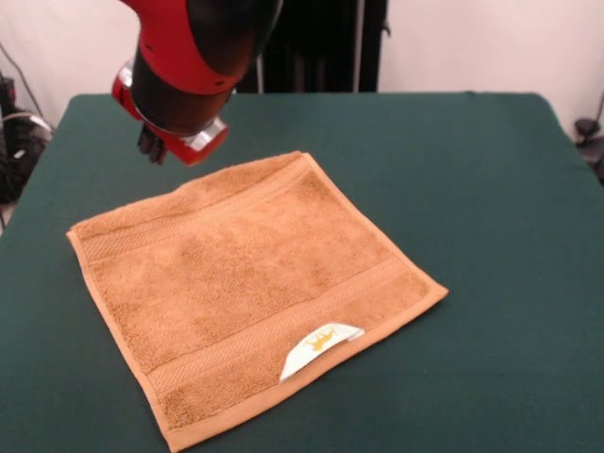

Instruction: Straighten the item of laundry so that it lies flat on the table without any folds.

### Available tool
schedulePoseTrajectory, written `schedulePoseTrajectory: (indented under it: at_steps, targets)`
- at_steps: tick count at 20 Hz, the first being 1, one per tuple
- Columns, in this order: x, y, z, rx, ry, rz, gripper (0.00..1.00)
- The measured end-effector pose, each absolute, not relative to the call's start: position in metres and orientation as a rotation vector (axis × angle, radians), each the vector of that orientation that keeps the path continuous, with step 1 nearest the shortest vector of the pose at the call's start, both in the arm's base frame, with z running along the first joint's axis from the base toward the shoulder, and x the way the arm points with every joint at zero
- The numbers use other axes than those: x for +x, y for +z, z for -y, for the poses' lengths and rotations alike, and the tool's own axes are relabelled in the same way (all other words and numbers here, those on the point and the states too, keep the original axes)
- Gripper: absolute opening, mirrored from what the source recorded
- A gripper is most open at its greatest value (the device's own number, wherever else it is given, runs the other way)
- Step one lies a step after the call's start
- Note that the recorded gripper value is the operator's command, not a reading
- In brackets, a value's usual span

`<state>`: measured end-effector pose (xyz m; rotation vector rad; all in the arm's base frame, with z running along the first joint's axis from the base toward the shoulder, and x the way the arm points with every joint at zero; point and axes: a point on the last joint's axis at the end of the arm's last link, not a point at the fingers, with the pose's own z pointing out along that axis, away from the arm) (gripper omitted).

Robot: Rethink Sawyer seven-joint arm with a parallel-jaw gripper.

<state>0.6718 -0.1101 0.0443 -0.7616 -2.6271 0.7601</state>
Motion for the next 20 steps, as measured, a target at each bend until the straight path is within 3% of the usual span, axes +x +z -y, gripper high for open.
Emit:
schedulePoseTrajectory:
  at_steps: [20]
  targets:
    - [0.671, 0.012, 0.059, -0.729, 0.66, 2.618, 0.0]
